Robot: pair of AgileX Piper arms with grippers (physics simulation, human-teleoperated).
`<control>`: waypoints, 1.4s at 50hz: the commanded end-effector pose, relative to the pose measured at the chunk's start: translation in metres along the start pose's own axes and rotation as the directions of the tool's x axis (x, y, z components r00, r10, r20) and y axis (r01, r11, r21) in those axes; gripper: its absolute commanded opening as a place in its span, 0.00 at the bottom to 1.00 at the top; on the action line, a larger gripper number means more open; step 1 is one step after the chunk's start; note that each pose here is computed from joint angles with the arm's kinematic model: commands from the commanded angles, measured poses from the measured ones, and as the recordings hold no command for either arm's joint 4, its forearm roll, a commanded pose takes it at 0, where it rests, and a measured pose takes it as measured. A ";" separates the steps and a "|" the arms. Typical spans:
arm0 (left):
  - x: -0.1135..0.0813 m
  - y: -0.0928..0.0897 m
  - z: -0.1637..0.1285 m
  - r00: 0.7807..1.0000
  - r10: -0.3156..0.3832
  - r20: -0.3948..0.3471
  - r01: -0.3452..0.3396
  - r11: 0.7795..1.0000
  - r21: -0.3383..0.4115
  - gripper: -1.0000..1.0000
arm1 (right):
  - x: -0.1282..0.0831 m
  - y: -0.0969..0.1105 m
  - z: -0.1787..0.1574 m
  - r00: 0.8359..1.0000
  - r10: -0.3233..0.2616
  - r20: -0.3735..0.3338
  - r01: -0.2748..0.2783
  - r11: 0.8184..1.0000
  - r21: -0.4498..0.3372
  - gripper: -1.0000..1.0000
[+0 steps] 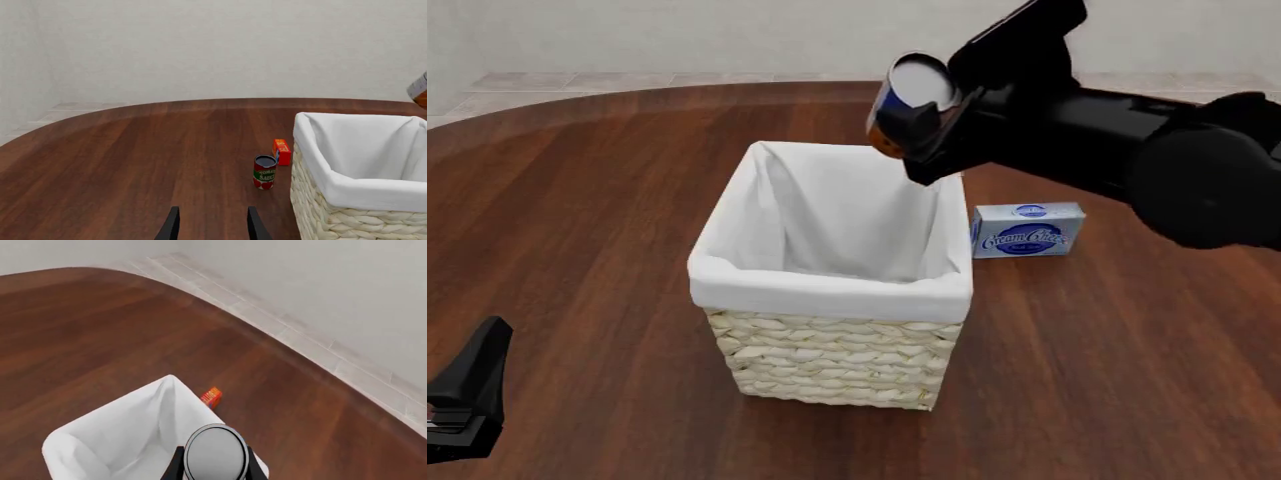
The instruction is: Pick up the alphabet soup and put it in the basket.
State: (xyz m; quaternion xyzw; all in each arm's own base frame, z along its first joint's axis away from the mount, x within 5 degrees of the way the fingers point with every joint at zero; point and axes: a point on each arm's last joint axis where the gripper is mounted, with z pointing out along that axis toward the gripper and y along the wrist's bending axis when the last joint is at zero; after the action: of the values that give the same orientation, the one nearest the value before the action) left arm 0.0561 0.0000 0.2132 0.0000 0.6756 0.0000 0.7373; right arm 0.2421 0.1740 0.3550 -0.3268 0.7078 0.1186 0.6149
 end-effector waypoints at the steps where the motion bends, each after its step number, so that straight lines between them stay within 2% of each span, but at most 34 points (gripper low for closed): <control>1: 0.000 0.000 0.000 1.000 0.000 0.000 0.000 1.000 0.000 1.00 | -0.011 0.015 0.015 1.000 0.011 -0.004 -0.011 0.998 -0.056 0.00; 12: 0.000 0.000 0.000 1.000 0.000 0.000 0.000 1.000 0.000 1.00 | -0.006 0.030 0.037 0.998 0.001 -0.069 -0.008 0.994 -0.106 0.00; 15: 0.000 0.000 0.000 1.000 0.000 0.000 0.000 1.000 0.000 1.00 | -0.005 0.035 0.042 0.996 0.013 -0.087 -0.024 0.992 -0.121 0.00; 22: 0.000 0.000 0.000 1.000 0.000 0.000 0.000 1.000 0.000 1.00 | 0.004 0.042 0.061 0.989 -0.009 -0.146 -0.012 0.990 -0.141 0.00; 36: 0.000 0.000 0.000 1.000 0.000 0.000 0.000 1.000 0.000 1.00 | 0.017 0.046 0.069 0.977 -0.039 -0.208 0.005 0.987 -0.162 0.00; 41: 0.000 0.000 0.000 1.000 0.000 0.000 0.000 1.000 0.000 1.00 | 0.027 0.047 0.074 0.968 -0.051 -0.247 0.010 0.986 -0.167 0.00; 57: 0.000 0.000 0.000 1.000 0.000 0.000 0.000 1.000 0.000 1.00 | 0.037 0.047 0.079 0.956 -0.070 -0.286 0.020 0.985 -0.174 0.00; 70: 0.000 0.000 0.000 1.000 0.000 0.000 0.000 1.000 0.000 1.00 | 0.052 0.052 0.085 0.938 -0.091 -0.335 0.026 0.981 -0.193 0.00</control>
State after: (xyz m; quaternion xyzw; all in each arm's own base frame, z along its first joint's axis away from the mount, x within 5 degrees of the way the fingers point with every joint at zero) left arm 0.0561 0.0000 0.2132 0.0000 0.6756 0.0000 0.7373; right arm 0.2755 0.2436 0.2813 -0.4210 0.7729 0.1063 0.4626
